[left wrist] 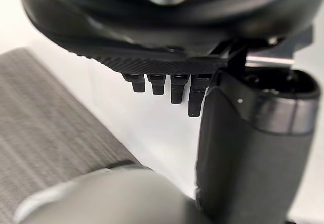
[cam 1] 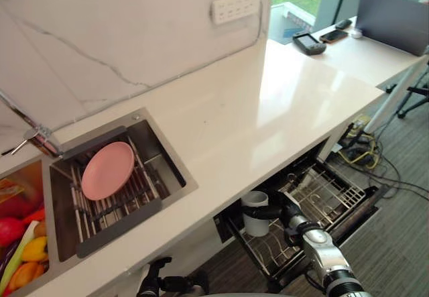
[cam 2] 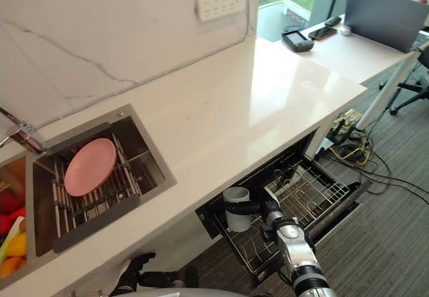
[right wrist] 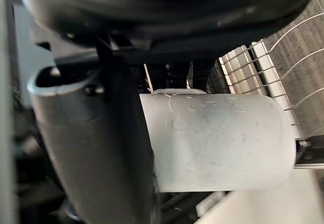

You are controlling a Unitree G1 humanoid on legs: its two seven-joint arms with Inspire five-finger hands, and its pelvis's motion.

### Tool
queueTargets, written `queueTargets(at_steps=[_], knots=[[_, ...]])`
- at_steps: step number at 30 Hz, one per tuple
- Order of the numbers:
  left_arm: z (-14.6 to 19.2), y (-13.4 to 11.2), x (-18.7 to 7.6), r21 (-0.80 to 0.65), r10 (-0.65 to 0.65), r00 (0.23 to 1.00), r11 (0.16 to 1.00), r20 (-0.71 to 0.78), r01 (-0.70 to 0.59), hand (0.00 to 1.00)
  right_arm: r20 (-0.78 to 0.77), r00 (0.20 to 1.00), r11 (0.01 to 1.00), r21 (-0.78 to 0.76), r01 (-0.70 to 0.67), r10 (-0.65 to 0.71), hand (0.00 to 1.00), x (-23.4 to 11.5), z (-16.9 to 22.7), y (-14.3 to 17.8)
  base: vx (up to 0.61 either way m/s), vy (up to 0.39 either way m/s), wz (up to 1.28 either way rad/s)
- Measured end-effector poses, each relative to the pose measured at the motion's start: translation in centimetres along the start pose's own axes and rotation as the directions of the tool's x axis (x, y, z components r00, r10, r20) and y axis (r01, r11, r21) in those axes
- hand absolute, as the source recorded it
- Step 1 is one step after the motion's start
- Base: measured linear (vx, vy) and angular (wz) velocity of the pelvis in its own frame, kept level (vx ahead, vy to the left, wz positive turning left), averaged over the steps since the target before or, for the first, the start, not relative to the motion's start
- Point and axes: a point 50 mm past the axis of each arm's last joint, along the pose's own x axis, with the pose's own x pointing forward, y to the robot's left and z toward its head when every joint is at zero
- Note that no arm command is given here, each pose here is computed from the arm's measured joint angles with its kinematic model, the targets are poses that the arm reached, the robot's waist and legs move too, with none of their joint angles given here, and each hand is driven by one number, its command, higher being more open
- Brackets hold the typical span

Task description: Walk over to the sink, pick up the cup, carry it to the dishwasher, place the cup inside the dishwasher, then close the dishwasher door

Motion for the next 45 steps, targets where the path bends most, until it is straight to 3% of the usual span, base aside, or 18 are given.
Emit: queueTargets(at_steps=[5,13,14,18,29,35,40,45], knots=[[1.5,0.2,0.6,-0.015,0.0,1.0,1.0,0.026,0.0,1.0,-0.085,0.996,0.998,-0.062,0.01,-0.015,0.0,1.6,1.1,-0.6,-0.04,0.008,0.23],[3.8,1.3,2.0,-0.191,-0.027,0.999,0.981,0.027,0.032,1.0,-0.101,0.984,0.982,-0.137,0.129,-0.144,0.0,3.3,5.2,-3.4,-0.06,-0.02,0.2],[3.8,1.3,2.1,-0.213,-0.039,0.999,0.976,0.021,0.043,1.0,-0.097,0.984,0.98,-0.142,0.137,-0.152,1.0,3.3,5.5,-3.5,-0.08,-0.041,0.19],[3.8,1.7,2.6,-0.342,-0.081,0.997,0.937,-0.005,0.074,1.0,-0.061,0.981,0.971,-0.163,0.172,-0.184,1.0,3.4,7.4,-4.6,-0.06,-0.053,0.05],[4.3,2.3,3.0,-0.311,-0.082,0.996,0.948,-0.033,0.067,1.0,-0.036,0.985,0.967,-0.199,0.158,-0.168,1.0,3.7,8.0,-3.9,-0.03,-0.058,-0.04],[4.3,2.2,3.1,-0.255,-0.088,0.993,0.965,-0.077,0.066,1.0,0.033,0.983,0.976,-0.117,0.184,-0.181,1.0,3.1,6.9,-1.8,0.04,-0.032,-0.29],[2.2,2.4,2.8,-0.181,-0.084,0.976,0.982,-0.201,0.047,1.0,0.089,0.977,0.979,-0.032,0.2,-0.196,1.0,0.8,4.1,0.2,0.07,-0.017,-0.37],[-1.9,2.8,1.9,-0.151,-0.074,0.924,0.988,-0.375,0.018,1.0,0.166,0.973,0.987,0.019,0.158,-0.159,1.0,-2.2,2.5,1.5,0.08,-0.012,-0.52]])
